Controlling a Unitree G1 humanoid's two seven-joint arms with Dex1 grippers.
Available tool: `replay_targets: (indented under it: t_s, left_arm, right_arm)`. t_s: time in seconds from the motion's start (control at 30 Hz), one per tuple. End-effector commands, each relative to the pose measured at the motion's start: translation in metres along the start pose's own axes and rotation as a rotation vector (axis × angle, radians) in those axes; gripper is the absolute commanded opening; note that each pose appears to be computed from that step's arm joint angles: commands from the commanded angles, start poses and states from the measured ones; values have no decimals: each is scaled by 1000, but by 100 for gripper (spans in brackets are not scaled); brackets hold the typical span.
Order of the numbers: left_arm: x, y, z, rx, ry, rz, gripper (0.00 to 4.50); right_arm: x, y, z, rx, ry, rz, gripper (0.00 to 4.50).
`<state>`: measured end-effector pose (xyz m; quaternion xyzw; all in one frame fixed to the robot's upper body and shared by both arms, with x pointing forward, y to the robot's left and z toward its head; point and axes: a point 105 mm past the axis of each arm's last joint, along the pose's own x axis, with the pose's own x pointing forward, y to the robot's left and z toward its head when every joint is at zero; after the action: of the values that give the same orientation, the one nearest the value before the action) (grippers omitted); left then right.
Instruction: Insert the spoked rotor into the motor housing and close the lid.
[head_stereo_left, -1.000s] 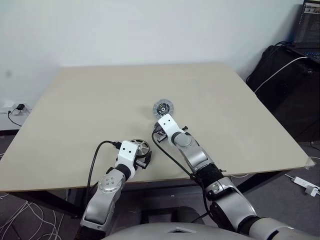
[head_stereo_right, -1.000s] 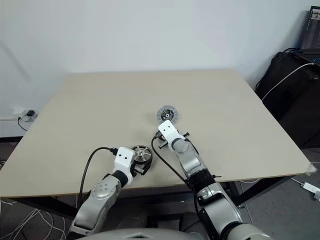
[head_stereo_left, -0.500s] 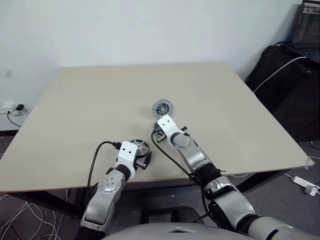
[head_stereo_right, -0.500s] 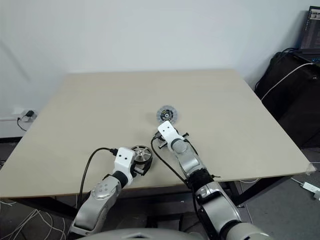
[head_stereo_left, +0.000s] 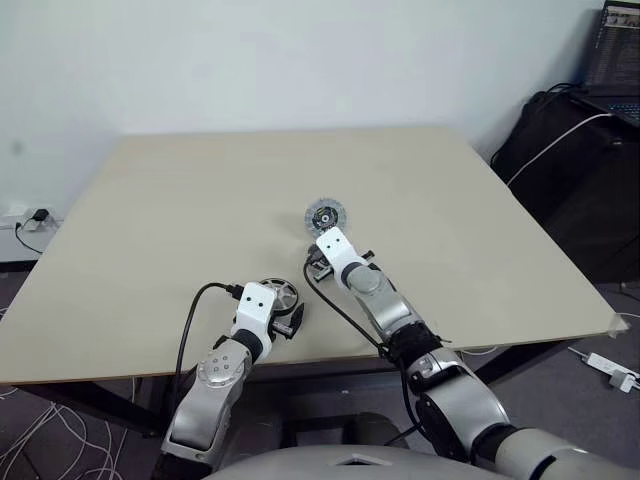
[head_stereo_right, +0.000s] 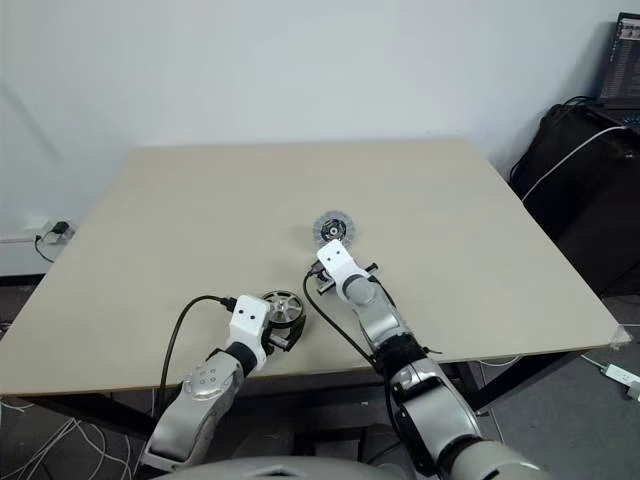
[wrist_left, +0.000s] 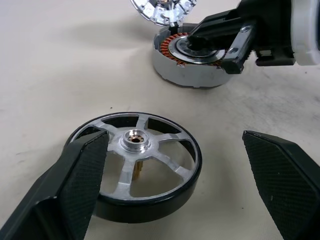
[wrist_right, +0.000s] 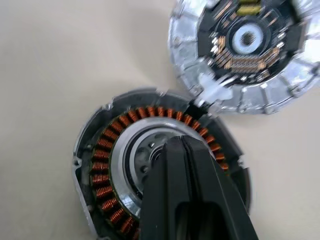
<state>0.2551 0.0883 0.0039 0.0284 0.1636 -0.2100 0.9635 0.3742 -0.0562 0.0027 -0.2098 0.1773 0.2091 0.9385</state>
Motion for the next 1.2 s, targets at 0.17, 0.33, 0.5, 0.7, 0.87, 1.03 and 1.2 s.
replay_targets:
  t_s: [0.17, 0.33, 0.5, 0.7, 0.87, 1.03, 1.2]
  left_arm:
    - [-8, 24, 42, -23, -251, 193, 450]
    - [-8, 21, 15, -249, -171, 160, 450]
    - [-4, 13, 1, -440, -121, 132, 450]
    - [4, 10, 2, -585, -128, 110, 450]
    - [8, 15, 3, -675, -136, 122, 450]
    - [11, 8, 9, -815, -148, 49, 450]
    - [15, 1, 14, -917, -149, -5, 450]
  right_arm:
    - [-55, -9, 31, 105, -260, 29, 2]
    - [-88, -12, 4, 160, -227, 13, 2]
    - [-101, -14, -16, 212, -169, -28, 2]
    - [-105, -18, -18, 235, -159, -57, 2]
    - [-107, -23, -20, 245, -153, -78, 2]
    - [-107, -23, -20, 250, -150, -84, 2]
    - [-107, -23, -19, 256, -152, -88, 2]
